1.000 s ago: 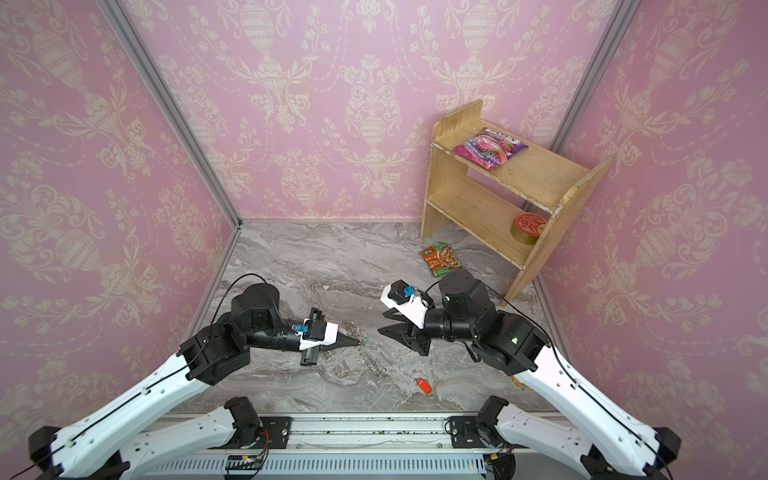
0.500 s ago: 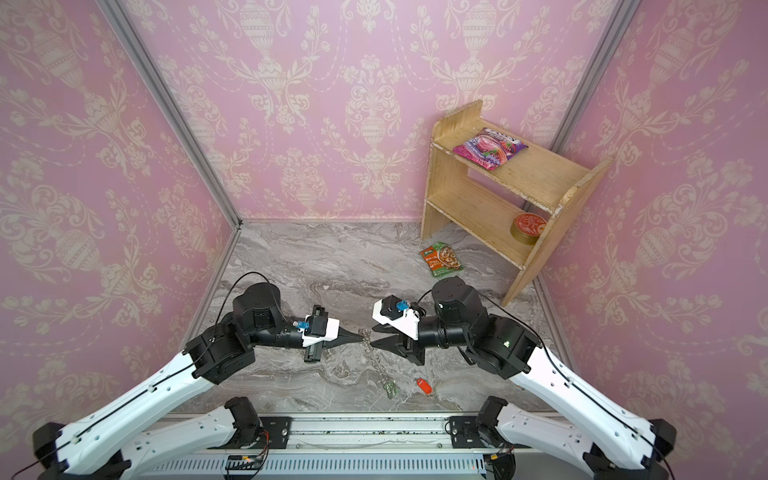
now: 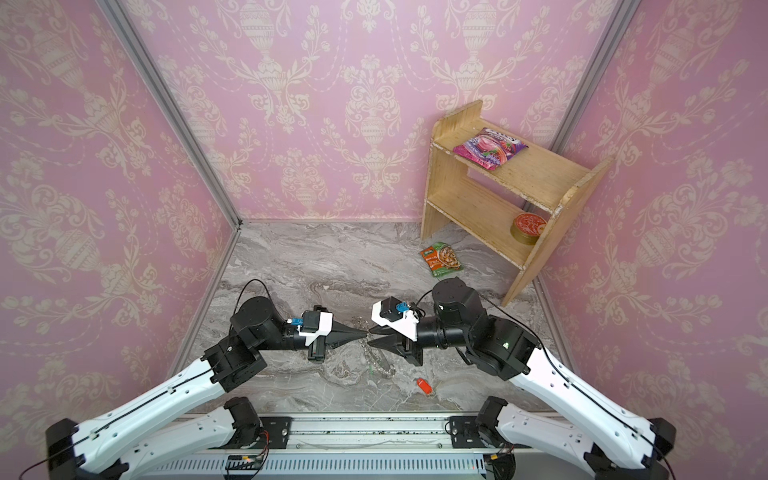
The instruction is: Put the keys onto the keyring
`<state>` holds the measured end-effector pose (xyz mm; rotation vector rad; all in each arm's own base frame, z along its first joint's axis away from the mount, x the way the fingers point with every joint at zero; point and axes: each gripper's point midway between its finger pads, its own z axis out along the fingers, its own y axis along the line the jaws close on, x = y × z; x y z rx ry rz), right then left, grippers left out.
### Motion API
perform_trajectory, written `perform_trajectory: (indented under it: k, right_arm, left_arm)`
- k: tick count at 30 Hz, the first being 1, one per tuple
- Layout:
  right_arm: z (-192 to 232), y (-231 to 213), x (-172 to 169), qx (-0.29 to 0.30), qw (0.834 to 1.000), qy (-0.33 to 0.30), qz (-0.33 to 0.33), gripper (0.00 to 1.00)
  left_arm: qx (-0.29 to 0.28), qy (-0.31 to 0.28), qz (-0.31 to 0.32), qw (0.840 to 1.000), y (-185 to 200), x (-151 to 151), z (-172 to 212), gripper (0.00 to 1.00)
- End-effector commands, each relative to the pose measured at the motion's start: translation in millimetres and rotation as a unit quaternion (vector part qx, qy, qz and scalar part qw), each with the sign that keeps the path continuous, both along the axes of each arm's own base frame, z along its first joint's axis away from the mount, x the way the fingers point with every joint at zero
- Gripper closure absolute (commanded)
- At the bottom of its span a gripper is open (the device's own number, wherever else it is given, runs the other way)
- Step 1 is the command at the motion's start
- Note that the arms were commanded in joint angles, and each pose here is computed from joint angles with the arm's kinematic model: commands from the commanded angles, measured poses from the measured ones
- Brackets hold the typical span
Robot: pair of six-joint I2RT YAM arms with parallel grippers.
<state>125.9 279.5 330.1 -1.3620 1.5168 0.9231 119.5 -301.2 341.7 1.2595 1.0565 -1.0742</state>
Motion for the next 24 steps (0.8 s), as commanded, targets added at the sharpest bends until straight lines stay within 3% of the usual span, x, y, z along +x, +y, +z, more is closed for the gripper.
perform_trajectory:
  k: [1, 5, 9, 12, 14, 21, 24]
  right_arm:
    - [-3.7, -2.3, -1.5, 0.001, 1.0, 0.003, -0.006, 0.74]
    - [-3.5, -5.4, -2.1, -0.001, 1.0, 0.005, -0.012, 0.7]
    - [-2.1, -11.1, -4.5, -0.01, 1.0, 0.012, -0.019, 0.59]
    - [-1.8, -9.6, -6.6, -0.008, 0.999, 0.03, -0.017, 0.59]
    - [-5.8, -8.3, -4.9, -0.013, 0.999, 0.039, -0.02, 0.63]
    - [-3.3, -8.4, 1.1, -0.006, 0.999, 0.035, -0.039, 0.97]
    - [0.2, -7.2, -0.3, 0.001, 0.999, 0.035, -0.038, 1.0]
  left_arm:
    - [-0.072, -0.018, -0.005, 0.997, 7.5, -7.6, 38.0, 1.0]
    - [-0.084, -0.021, 0.006, 0.996, 11.6, -7.1, 41.3, 1.0]
    - [-0.08, -0.032, 0.019, 0.996, 15.1, -6.2, 40.3, 1.0]
    - [-0.08, -0.041, 0.027, 0.996, 16.5, -5.2, 40.8, 1.0]
    - [-0.081, -0.044, 0.027, 0.995, 16.6, -5.2, 42.0, 1.0]
    - [-0.081, -0.049, 0.045, 0.995, 17.5, 0.3, 39.4, 1.0]
    - [-0.084, -0.051, 0.059, 0.993, 18.6, 4.7, 38.1, 1.0]
